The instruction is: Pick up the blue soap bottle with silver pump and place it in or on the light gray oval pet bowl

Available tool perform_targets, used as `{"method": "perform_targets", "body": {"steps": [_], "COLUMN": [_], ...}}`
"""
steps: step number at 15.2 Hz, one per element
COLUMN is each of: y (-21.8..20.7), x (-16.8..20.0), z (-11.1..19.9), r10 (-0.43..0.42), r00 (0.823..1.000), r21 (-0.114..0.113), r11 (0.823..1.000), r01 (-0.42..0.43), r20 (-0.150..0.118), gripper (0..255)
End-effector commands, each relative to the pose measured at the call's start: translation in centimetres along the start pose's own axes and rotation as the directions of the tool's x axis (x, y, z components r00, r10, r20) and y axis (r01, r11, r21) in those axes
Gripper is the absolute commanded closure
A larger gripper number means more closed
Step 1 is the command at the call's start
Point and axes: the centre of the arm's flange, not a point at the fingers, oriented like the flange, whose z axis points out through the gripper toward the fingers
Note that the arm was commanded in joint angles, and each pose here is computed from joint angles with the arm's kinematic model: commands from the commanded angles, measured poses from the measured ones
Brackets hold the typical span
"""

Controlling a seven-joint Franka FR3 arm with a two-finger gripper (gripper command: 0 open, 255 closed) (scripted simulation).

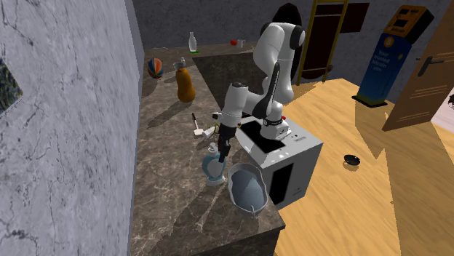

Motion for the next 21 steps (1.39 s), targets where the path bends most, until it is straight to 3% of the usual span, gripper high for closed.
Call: {"method": "perform_targets", "body": {"steps": [1, 5, 21], "y": [0.0, 0.0, -2.1], "x": [0.0, 0.0, 2.4], "z": [0.0, 0.0, -7.8], "r10": [0.000, 0.000, 0.000], "r00": [1.000, 1.000, 1.000], "r21": [0.000, 0.000, 0.000], "r11": [1.000, 1.000, 1.000], "r01": [0.000, 0.000, 0.000], "r20": [0.001, 0.001, 0.001], "gripper": [255, 255, 255]}}
